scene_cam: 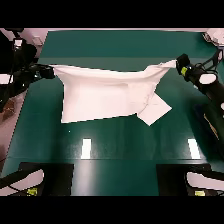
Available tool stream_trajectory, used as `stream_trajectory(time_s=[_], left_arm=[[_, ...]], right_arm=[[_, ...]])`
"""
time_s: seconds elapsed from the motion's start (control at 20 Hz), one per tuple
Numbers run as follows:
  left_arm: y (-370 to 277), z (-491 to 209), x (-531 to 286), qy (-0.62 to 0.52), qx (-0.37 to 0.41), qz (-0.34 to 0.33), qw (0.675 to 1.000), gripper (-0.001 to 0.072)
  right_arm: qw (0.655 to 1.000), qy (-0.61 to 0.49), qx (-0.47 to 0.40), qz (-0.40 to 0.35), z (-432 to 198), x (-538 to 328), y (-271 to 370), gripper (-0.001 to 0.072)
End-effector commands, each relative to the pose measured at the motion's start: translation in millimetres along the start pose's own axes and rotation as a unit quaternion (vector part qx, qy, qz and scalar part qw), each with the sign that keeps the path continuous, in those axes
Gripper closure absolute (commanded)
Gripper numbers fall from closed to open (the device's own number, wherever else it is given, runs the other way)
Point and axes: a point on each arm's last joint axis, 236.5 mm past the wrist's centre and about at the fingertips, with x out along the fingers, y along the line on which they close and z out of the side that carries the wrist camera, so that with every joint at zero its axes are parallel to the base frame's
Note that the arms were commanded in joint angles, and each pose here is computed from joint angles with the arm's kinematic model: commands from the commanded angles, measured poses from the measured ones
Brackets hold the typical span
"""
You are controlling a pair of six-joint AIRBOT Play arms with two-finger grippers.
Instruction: Fold the shirts.
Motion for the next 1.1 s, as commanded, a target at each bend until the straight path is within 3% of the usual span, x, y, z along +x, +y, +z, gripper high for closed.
stream_trajectory(time_s=[0.0,0.3,0.35,0.4,0.5,0.6,0.7,0.8,0.95,1.05], left_arm=[[18,-6,12,-0.003,-0.006,0.03,1.0,0.0683],[26,-8,16,-0.004,0.009,0.045,0.999,0.0672],[27,-8,16,-0.004,0.021,0.046,0.999,0.0442],[27,-8,16,-0.004,0.024,0.046,0.999,0.0289],[30,-7,16,-0.006,0.028,0.052,0.998,0.0289],[36,-4,14,-0.01,0.017,0.059,0.998,0.0153],[30,-9,10,0.01,-0.028,0.02,0.999,0.0154],[16,-42,-9,0.098,-0.072,-0.052,0.991,0.0154],[8,-139,-71,0.328,-0.13,-0.09,0.931,0.0157],[-6,-177,-104,0.423,-0.19,-0.091,0.881,0.0238]], right_arm=[[1.0,0.001,-0.001,-0.001,3,33,1,0.0685],[0.998,0.065,-0.012,0.015,-18,66,16,0.0684],[0.997,0.073,-0.021,0.02,-18,68,21,0.0681],[0.996,0.079,-0.038,0.028,-19,70,27,0.0625],[0.994,0.075,-0.066,0.039,-9,71,37,0.0169],[0.994,0.07,-0.07,0.045,5,68,42,0.0138],[0.991,0.094,-0.082,0.048,18,60,39,0.0138],[0.983,0.137,-0.115,0.05,32,44,25,0.0138],[0.965,0.208,-0.15,0.05,51,11,-8,0.0138],[0.957,0.242,-0.152,0.045,59,-9,-31,0.0138]])
